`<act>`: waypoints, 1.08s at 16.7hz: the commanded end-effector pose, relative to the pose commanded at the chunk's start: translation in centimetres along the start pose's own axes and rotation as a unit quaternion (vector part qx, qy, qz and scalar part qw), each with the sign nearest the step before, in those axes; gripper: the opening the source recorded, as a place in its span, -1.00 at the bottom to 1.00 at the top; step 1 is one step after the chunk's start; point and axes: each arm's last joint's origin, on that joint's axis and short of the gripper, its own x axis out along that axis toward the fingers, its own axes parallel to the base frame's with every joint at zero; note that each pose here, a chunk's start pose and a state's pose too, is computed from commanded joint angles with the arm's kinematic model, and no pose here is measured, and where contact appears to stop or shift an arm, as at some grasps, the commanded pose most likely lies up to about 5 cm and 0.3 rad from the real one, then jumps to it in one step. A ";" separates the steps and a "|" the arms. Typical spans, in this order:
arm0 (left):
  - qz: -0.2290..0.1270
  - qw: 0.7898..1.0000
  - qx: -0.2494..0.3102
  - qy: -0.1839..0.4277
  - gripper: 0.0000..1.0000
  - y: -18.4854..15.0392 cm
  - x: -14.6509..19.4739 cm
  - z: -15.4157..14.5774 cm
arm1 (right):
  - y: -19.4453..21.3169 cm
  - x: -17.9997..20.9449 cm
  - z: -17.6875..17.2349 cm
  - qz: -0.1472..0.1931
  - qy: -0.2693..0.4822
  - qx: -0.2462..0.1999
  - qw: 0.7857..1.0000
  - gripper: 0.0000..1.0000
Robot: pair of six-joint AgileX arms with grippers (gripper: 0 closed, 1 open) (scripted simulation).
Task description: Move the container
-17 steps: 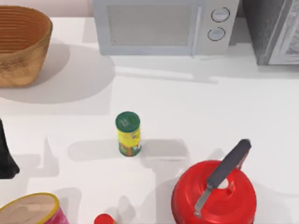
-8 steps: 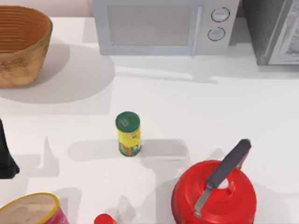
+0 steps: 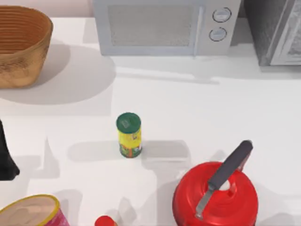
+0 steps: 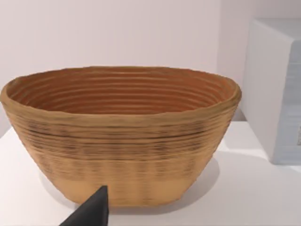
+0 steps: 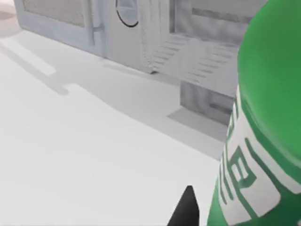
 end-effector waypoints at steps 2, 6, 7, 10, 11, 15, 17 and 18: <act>0.000 1.000 0.000 0.000 1.00 0.0 0.0 0.0 | 0.1 0.6 0.3 -0.001 -0.002 -0.006 1.000 -1.00; 0.000 1.000 0.000 0.000 1.00 0.0 0.0 0.0 | 0.1 0.8 0.5 -0.003 -0.003 -0.010 1.000 -1.00; 0.000 1.000 0.000 0.000 1.00 0.0 0.0 0.0 | 0.1 0.8 0.5 -0.003 -0.003 -0.010 1.000 -1.00; 0.000 1.000 0.000 0.000 1.00 0.0 0.0 0.0 | 0.1 0.8 0.5 -0.003 -0.003 -0.010 1.000 -0.55; 0.000 1.000 0.000 0.000 1.00 0.0 0.0 0.0 | 0.1 0.8 0.5 -0.003 -0.003 -0.010 1.000 -0.40; 0.000 1.000 0.000 0.000 1.00 0.0 0.0 0.0 | 0.1 0.8 0.5 -0.003 -0.003 -0.010 1.000 0.21; 0.000 1.000 0.000 0.000 1.00 0.0 0.0 0.0 | 0.1 0.8 0.5 -0.003 -0.003 -0.010 1.000 0.51; 0.000 1.000 0.000 0.000 1.00 0.0 0.0 0.0 | 0.1 0.8 0.5 -0.003 -0.003 -0.010 1.000 0.66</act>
